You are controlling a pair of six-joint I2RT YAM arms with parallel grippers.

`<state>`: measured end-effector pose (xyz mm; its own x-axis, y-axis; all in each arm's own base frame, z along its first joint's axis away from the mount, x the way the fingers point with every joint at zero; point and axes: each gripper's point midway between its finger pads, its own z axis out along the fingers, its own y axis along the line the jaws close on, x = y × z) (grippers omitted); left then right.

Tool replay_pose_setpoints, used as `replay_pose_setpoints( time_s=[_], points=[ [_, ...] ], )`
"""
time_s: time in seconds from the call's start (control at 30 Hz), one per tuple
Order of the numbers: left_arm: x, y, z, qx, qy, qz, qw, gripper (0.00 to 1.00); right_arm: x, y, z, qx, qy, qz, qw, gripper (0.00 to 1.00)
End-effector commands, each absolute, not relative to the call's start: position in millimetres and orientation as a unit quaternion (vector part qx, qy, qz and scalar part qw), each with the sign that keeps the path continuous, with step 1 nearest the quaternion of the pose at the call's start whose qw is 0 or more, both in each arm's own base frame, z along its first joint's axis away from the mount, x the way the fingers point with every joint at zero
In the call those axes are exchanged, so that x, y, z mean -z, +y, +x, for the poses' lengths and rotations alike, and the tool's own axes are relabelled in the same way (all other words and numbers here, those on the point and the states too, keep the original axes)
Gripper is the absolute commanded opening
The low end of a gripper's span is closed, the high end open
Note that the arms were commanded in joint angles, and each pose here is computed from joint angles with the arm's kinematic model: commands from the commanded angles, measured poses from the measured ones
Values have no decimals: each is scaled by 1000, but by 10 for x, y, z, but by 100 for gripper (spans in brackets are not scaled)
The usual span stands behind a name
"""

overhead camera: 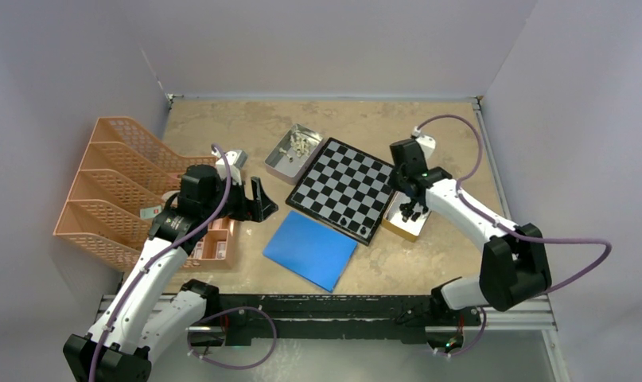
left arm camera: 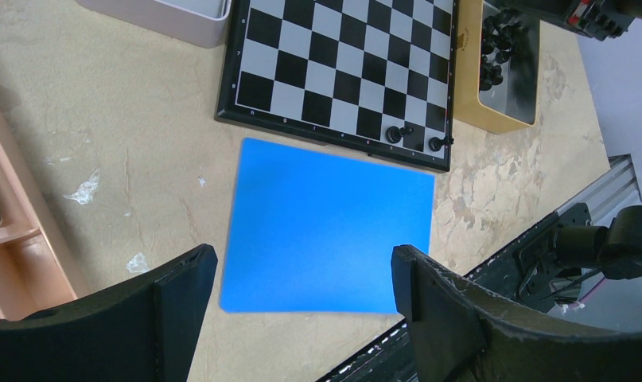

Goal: Set up the chess pieces on the board
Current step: Place the chess piece on the chessboard.

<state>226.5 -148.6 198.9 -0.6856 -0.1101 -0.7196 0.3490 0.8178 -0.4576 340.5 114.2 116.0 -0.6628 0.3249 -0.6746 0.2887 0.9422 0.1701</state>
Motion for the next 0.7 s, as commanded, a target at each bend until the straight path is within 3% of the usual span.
replay_pose_setpoints(
  time_s=[0.0, 0.67],
  points=[
    [-2079, -1519, 2290, 300, 859, 79, 406, 81, -1193, 687, 3502, -6, 884, 238, 401, 8],
    [-2069, -1526, 2289, 302, 860, 80, 404, 81, -441, 470, 3610, 35, 895, 268, 355, 10]
  ],
)
